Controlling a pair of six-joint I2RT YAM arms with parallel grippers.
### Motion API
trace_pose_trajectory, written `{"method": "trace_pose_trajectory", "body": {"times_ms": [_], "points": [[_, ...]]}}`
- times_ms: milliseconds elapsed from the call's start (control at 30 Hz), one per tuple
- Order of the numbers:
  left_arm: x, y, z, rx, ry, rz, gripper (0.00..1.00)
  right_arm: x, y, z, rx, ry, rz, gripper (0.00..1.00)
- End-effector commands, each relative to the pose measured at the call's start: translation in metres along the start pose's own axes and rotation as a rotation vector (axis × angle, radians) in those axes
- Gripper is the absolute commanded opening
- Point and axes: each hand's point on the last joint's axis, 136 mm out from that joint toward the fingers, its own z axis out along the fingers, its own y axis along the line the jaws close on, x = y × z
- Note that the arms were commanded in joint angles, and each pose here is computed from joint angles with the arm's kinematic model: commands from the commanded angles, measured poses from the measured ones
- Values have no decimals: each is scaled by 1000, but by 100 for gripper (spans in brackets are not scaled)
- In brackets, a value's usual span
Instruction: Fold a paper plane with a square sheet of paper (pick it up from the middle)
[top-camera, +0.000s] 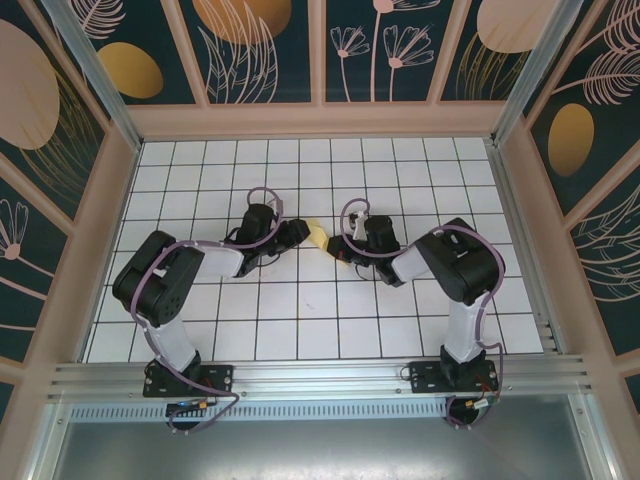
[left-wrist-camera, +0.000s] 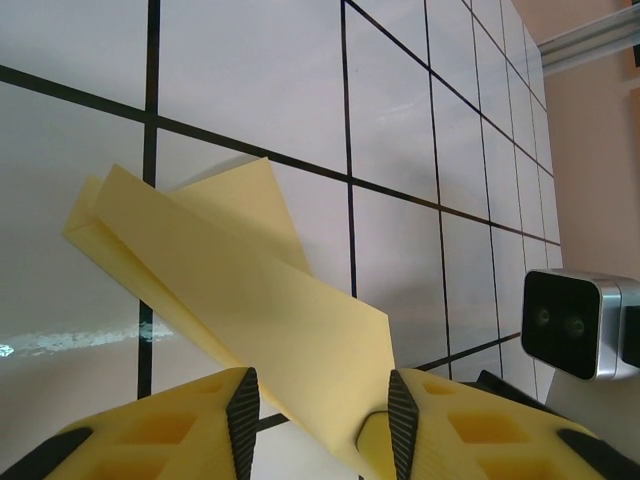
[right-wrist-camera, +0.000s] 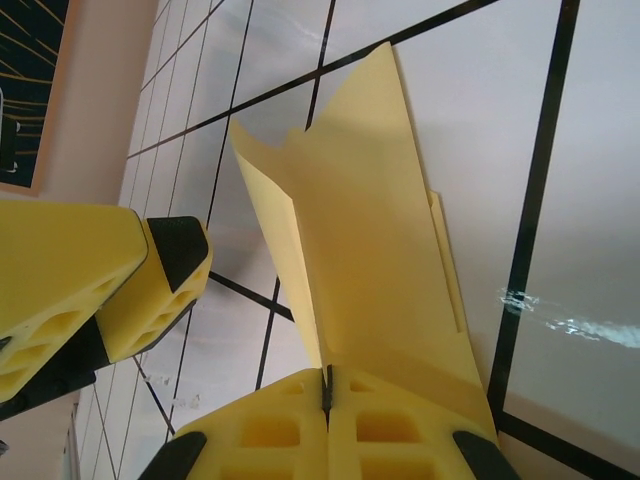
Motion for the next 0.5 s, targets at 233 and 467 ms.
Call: {"method": "trace_pose_trajectory", "body": {"times_ms": [233,467], "points": [[2,-4,13,6,40,49,37,-9,-20,-3,30,-12,116,0],[3,-7,18,24,56,64,37,-9,-28,-4,25,0,208,0]]}}
